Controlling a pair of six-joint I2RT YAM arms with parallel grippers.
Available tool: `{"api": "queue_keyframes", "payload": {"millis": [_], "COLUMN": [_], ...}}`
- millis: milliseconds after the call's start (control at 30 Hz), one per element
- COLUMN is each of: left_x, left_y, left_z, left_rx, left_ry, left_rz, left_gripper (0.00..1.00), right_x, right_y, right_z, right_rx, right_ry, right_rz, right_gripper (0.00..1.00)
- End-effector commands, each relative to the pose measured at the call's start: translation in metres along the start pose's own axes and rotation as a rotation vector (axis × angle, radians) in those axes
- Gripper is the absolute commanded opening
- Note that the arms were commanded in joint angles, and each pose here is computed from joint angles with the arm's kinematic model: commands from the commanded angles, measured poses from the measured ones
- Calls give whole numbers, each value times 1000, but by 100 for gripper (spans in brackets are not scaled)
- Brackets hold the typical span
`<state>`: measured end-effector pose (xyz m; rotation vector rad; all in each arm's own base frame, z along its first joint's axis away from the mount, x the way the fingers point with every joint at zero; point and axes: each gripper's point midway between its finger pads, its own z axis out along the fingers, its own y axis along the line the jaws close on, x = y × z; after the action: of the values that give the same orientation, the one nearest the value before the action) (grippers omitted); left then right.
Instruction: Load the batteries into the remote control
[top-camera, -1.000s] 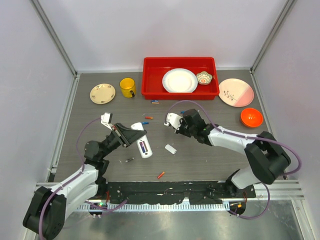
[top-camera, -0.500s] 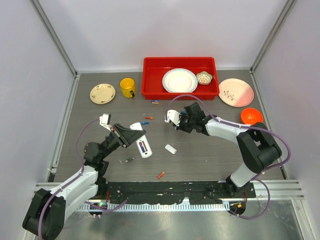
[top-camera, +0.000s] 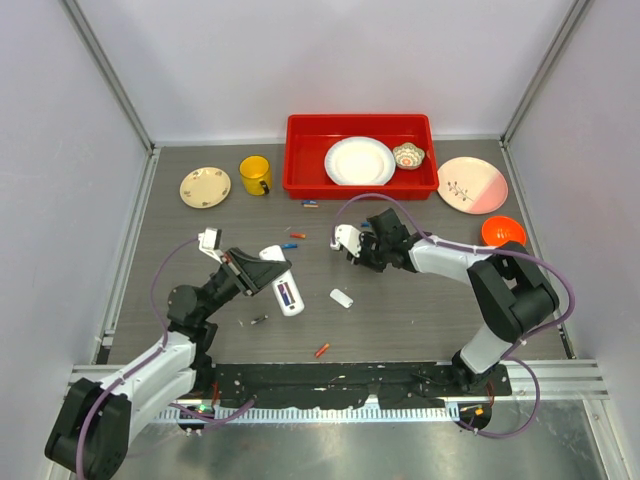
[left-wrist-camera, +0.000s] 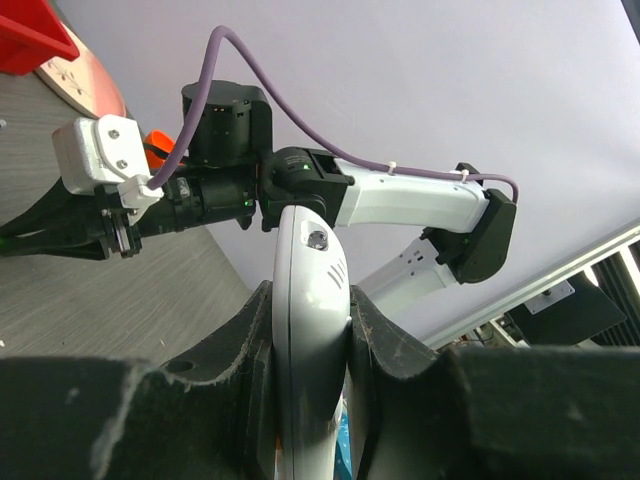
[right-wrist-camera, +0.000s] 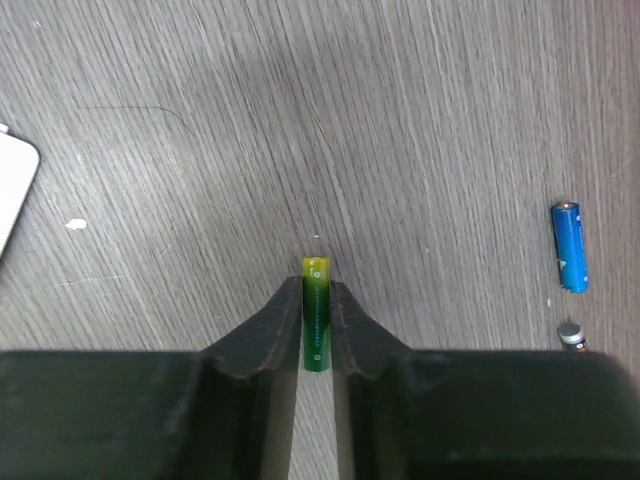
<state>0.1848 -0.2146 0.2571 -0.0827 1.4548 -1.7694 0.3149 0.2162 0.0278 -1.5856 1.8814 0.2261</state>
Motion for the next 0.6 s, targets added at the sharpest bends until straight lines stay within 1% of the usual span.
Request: {"api": "queue_keyframes", "payload": {"millis": [0, 33, 67, 100, 233, 333, 367, 400, 433, 467, 500, 533, 567], "left_x": [-5, -5, -5, -5, -5, -5, -5, -6, -6, -5, -5, -5, -5], "left_y": [-18, -18, -18, -17, -17, -15, -15, -15, -15, -15, -14, -13, -12], "left_z": [-1, -1, -2, -2, -3, -3, -3, -3, -3, -3, -3, -3, -4], "left_rx": [69, 70, 68, 66, 61, 53, 52, 51, 49, 49, 47, 42, 39], "left_ry": [-24, -26, -29, -28, -31, -35, -37, -39, -39, -38, -37, -39, -41], "left_rz": [62, 62, 60, 61, 60, 56, 58, 58, 55, 56, 55, 52, 49], "left_gripper": [0, 0, 0, 0, 0, 0, 0, 0, 0, 0, 0, 0, 0], "right_x": [-10, -11, -12, -11, -19, -44, -62, -73, -75, -90, -91, -94, -100], "right_y": [-16, -18, -20, -20, -29, -54, -67, -77, -89, -97, -103, -105, -105], "right_z": [-3, -4, -4, -5, -11, -29, -37, -48, -56, -64, -68, -70, -70], "right_rx": [67, 76, 90, 93, 139, 252, 303, 345, 408, 424, 456, 462, 439], "right_ry": [-27, -29, -29, -29, -52, -132, -199, -238, -240, -285, -287, -303, -341], "right_rz": [45, 45, 51, 55, 87, 133, 219, 276, 345, 493, 565, 650, 823], "right_gripper": [42, 52, 59, 74, 84, 86, 86, 86, 87, 87, 86, 82, 75]}}
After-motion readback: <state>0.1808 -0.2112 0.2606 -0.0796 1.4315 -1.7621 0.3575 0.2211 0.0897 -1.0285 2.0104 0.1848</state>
